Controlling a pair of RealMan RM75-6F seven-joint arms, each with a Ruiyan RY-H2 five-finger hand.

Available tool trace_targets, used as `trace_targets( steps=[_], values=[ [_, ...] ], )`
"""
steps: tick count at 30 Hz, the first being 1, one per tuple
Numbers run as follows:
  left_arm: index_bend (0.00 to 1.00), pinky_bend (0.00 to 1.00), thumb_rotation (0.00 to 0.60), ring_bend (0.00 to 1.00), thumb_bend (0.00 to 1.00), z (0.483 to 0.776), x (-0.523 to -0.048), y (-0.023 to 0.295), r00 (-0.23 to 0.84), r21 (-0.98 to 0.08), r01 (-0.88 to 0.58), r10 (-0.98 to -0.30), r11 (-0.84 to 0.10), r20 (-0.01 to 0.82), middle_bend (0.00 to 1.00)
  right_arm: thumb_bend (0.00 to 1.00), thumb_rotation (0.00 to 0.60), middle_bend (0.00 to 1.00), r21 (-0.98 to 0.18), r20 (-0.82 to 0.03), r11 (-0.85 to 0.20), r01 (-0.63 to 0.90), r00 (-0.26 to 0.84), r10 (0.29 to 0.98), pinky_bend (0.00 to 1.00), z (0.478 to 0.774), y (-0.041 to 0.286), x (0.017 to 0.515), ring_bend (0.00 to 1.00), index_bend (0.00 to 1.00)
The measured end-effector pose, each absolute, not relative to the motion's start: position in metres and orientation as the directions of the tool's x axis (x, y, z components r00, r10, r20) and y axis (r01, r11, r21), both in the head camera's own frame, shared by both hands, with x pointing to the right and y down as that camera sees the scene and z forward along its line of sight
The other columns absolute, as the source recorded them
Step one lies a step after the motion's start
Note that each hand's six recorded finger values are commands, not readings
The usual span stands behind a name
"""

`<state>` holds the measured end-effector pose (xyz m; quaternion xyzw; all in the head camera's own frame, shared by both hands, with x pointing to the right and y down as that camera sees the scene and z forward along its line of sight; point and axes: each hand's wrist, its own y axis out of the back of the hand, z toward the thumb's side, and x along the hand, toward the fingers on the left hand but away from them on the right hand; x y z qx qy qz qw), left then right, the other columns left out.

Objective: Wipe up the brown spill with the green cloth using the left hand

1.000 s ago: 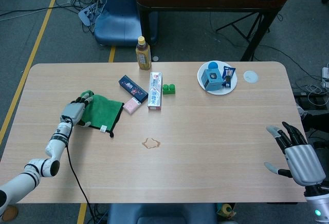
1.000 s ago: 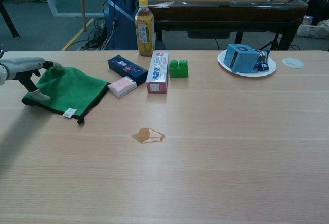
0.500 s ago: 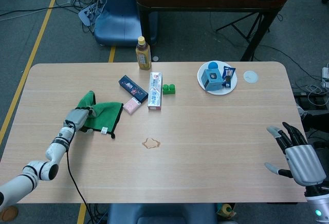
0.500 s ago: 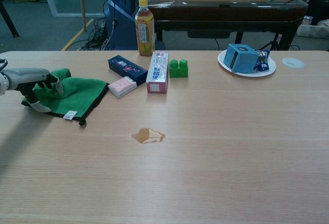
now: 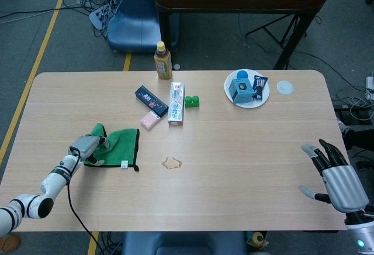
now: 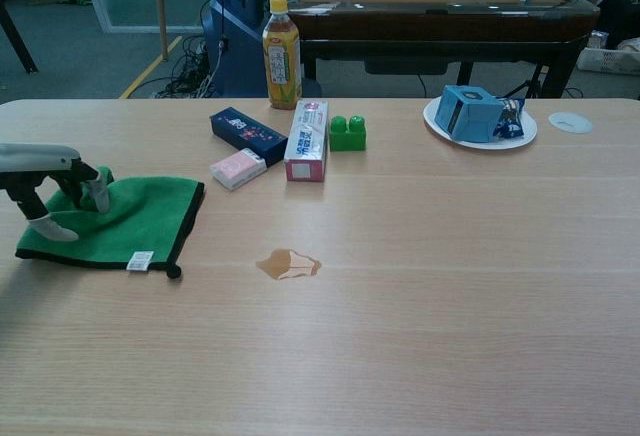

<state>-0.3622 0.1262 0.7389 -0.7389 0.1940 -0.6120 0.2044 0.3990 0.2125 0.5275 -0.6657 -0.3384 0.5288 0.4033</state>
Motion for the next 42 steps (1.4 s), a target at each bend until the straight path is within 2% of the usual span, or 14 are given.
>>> trace_targets(
  steps=[5,7,11,17,20,22,24,26,28,33,37,42],
  values=[
    [0.2,0.2,0.6,0.13,0.22,0.723,-0.362,0.116,0.185,-0.654,-0.031,-0.647,-0.756,0.74,0.09,0.18,0.6,0.2,-0.894,-0.432,-0.447,0.025,0.213,0.876,0.09,0.528,0.213,0.399,0.04,0.06],
    [0.17,0.2,0.6,0.09,0.22,0.723,-0.363,0.114,0.19,-0.679,-0.01,-0.668,-0.734,0.72,0.06,0.18,0.6,0.2,-0.894,-0.433,-0.448,0.025,0.209,0.877,0.09,0.528,0.213,0.4,0.04,0.06],
    [0.13,0.2,0.6,0.04,0.17,0.732,-0.366,0.12,0.191,-0.69,0.064,-0.67,-0.721,0.718,0.0,0.18,0.6,0.2,-0.892,-0.437,-0.451,0.024,0.199,0.877,0.09,0.528,0.214,0.404,0.04,0.06],
    [0.08,0.2,0.6,0.02,0.16,0.744,-0.36,0.127,0.202,-0.687,0.1,-0.662,-0.719,0.722,0.0,0.18,0.6,0.2,-0.891,-0.441,-0.454,0.024,0.196,0.876,0.09,0.529,0.214,0.405,0.04,0.06],
    [0.1,0.22,0.6,0.02,0.16,0.752,-0.359,0.13,0.203,-0.684,0.122,-0.656,-0.719,0.727,0.0,0.18,0.6,0.2,-0.889,-0.445,-0.457,0.023,0.194,0.874,0.09,0.529,0.214,0.406,0.04,0.06],
    [0.14,0.29,0.6,0.06,0.16,0.758,-0.359,0.132,0.201,-0.677,0.136,-0.649,-0.723,0.733,0.0,0.18,0.6,0.2,-0.889,-0.446,-0.458,0.023,0.192,0.874,0.09,0.529,0.215,0.407,0.04,0.06],
    [0.23,0.39,0.6,0.14,0.16,0.763,-0.359,0.134,0.2,-0.672,0.143,-0.644,-0.726,0.739,0.01,0.18,0.6,0.2,-0.888,-0.447,-0.459,0.022,0.189,0.874,0.09,0.529,0.215,0.408,0.04,0.06],
    [0.34,0.49,0.6,0.25,0.16,0.767,-0.359,0.135,0.2,-0.675,0.139,-0.647,-0.725,0.736,0.08,0.18,0.6,0.2,-0.888,-0.449,-0.46,0.021,0.186,0.874,0.09,0.529,0.215,0.409,0.04,0.06],
    [0.43,0.58,0.6,0.37,0.16,0.77,-0.36,0.135,0.198,-0.678,0.135,-0.651,-0.722,0.733,0.21,0.18,0.6,0.2,-0.888,-0.449,-0.46,0.022,0.185,0.874,0.09,0.529,0.215,0.409,0.04,0.06],
    [0.56,0.72,0.6,0.55,0.16,0.774,-0.366,0.131,0.197,-0.705,0.113,-0.68,-0.7,0.707,0.45,0.18,0.6,0.2,-0.888,-0.449,-0.46,0.022,0.184,0.874,0.09,0.528,0.216,0.409,0.04,0.06],
    [0.61,0.8,0.6,0.6,0.17,0.77,-0.363,0.129,0.227,-0.736,0.082,-0.707,-0.672,0.67,0.52,0.18,0.6,0.2,-0.888,-0.448,-0.459,0.023,0.185,0.875,0.09,0.528,0.216,0.409,0.04,0.06],
    [0.62,0.84,0.6,0.62,0.17,0.762,-0.355,0.129,0.27,-0.747,0.048,-0.712,-0.663,0.649,0.56,0.18,0.6,0.2,-0.887,-0.448,-0.461,0.028,0.195,0.873,0.09,0.53,0.215,0.406,0.04,0.06]
  ],
)
